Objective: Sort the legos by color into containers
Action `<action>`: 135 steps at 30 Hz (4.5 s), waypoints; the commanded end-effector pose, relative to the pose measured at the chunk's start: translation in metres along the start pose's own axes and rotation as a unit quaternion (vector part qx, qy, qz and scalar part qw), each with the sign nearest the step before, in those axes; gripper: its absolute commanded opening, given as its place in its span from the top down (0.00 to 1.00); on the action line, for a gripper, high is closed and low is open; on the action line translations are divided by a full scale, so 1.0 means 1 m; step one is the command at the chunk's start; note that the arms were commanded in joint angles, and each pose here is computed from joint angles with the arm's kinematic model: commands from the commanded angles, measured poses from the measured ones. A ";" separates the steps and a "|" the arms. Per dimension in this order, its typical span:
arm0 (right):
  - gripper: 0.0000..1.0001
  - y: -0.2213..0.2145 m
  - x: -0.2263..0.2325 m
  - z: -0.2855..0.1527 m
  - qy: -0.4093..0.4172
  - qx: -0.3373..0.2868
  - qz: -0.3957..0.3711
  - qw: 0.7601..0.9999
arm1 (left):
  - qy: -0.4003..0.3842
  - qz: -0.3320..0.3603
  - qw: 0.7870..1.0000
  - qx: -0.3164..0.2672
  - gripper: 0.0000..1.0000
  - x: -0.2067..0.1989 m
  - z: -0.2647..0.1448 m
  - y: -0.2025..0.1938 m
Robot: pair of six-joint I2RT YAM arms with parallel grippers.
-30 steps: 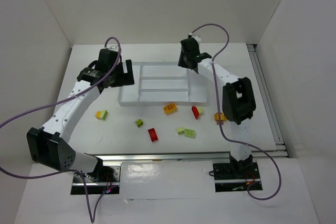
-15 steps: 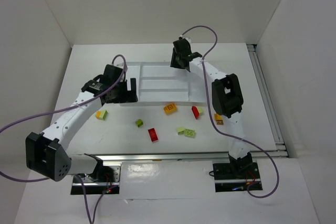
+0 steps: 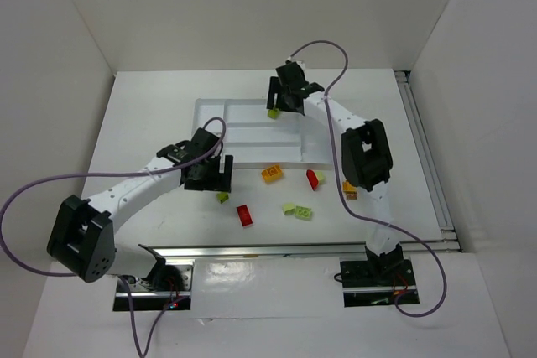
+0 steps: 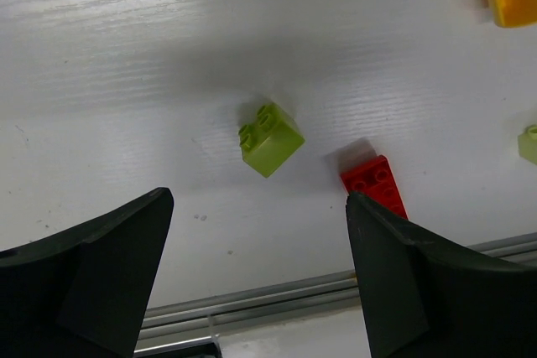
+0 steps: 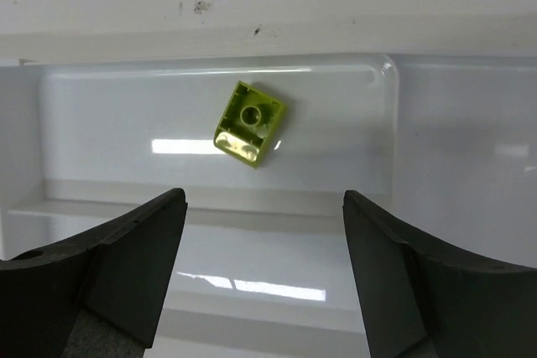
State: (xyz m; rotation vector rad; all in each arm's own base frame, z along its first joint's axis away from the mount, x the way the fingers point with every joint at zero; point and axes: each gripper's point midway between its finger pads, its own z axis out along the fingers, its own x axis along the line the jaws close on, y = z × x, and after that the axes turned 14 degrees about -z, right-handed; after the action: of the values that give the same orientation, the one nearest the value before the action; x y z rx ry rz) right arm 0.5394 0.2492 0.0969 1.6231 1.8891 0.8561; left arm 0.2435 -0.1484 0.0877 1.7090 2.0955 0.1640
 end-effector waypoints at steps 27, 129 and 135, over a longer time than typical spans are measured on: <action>0.17 -0.016 -0.130 -0.180 -0.128 -0.058 0.053 0.989 | 0.055 -0.059 0.997 0.009 0.54 -0.001 0.049 -0.006; 0.17 -0.166 0.055 -0.179 -0.049 0.041 -0.015 0.998 | -0.067 -0.057 0.970 -0.226 0.17 -0.095 -0.057 0.175; 0.17 -0.167 0.029 -0.192 -0.087 0.060 0.015 0.994 | -0.067 -0.055 0.972 -0.220 0.17 -0.096 -0.053 0.174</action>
State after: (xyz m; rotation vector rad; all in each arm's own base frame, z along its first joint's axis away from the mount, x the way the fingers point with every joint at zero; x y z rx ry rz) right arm 0.2808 0.2494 0.0882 1.6988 1.8980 0.5884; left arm 0.3909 -0.1871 0.2211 1.2994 1.8846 0.4439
